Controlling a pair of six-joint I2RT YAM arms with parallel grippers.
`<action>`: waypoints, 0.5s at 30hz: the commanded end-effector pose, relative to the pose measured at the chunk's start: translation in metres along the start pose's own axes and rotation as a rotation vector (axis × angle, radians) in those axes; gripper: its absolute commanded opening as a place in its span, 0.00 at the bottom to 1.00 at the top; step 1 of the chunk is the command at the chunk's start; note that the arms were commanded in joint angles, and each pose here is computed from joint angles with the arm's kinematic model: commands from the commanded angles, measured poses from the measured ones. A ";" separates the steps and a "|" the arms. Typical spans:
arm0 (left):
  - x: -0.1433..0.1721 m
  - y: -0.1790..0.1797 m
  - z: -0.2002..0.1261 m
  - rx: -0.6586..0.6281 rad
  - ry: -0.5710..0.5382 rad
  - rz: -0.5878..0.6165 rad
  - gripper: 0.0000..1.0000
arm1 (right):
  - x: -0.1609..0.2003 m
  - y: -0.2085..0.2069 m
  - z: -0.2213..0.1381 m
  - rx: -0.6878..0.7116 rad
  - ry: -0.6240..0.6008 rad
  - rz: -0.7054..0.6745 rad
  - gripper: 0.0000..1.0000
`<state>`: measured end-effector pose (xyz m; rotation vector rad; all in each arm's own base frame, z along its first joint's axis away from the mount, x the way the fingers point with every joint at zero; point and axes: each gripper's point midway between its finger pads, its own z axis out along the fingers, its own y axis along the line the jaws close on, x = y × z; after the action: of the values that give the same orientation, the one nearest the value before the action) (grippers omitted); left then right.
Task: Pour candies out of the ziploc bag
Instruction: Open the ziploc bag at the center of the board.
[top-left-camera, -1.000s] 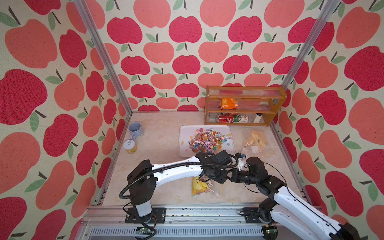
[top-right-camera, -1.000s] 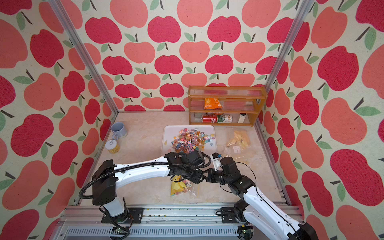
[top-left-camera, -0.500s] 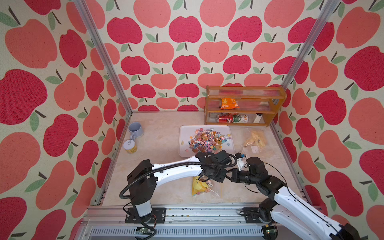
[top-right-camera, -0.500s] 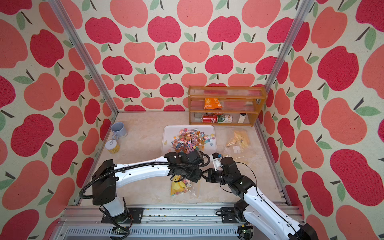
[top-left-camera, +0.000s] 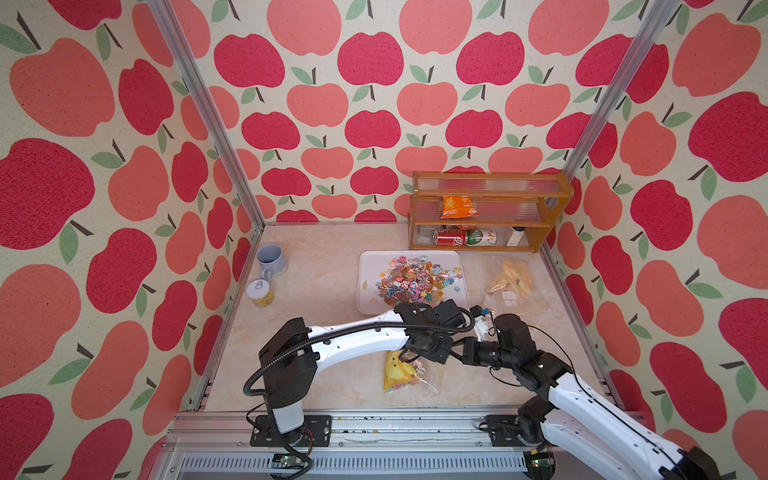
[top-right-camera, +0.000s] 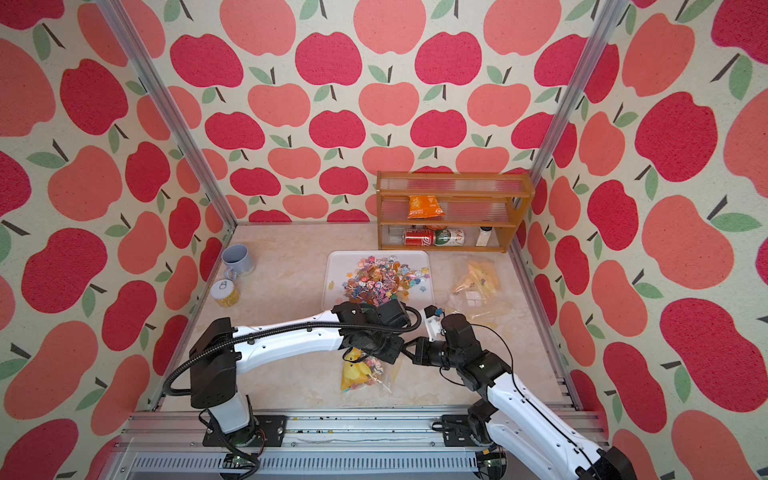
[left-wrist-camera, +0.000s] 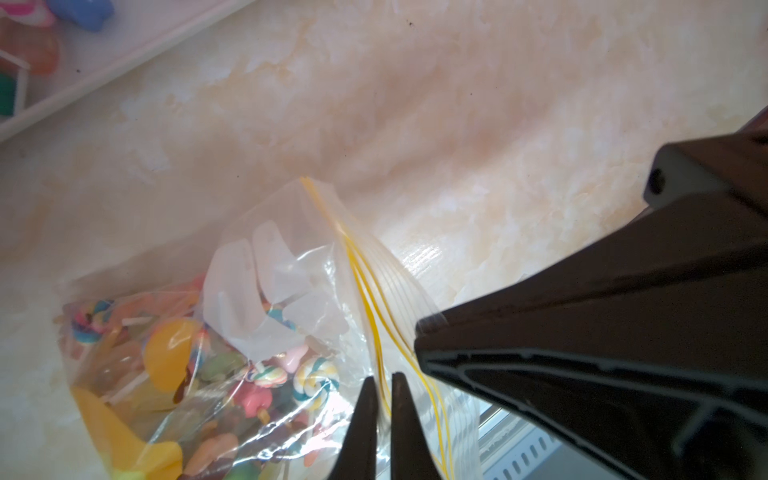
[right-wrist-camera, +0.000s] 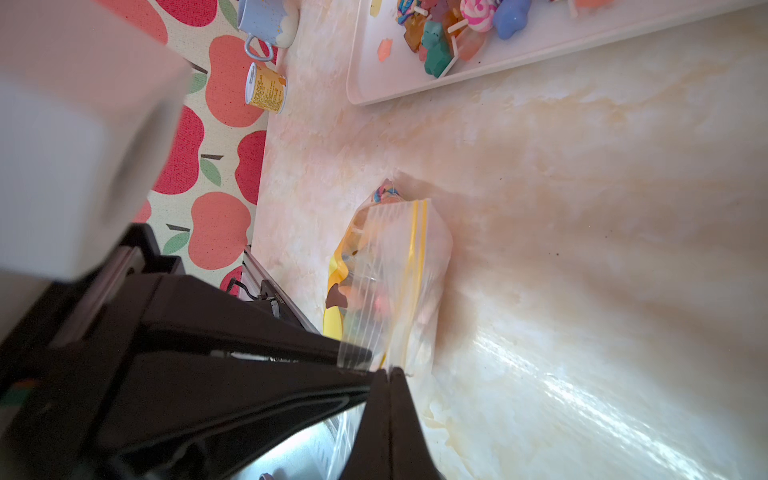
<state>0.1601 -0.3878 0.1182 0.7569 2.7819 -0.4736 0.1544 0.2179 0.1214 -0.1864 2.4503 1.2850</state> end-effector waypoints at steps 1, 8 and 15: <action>0.006 0.007 0.001 -0.069 0.038 0.006 0.00 | -0.001 0.003 -0.004 0.005 -0.014 -0.018 0.00; 0.006 0.014 -0.007 -0.110 0.039 0.012 0.00 | 0.002 -0.012 -0.012 0.115 -0.005 -0.050 0.00; 0.003 0.025 -0.021 -0.178 0.023 0.019 0.00 | 0.003 -0.018 -0.016 0.154 -0.005 -0.061 0.00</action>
<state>0.1635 -0.3698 0.1199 0.7605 2.8044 -0.3019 0.1507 0.1981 0.1066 -0.1774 2.5208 1.1178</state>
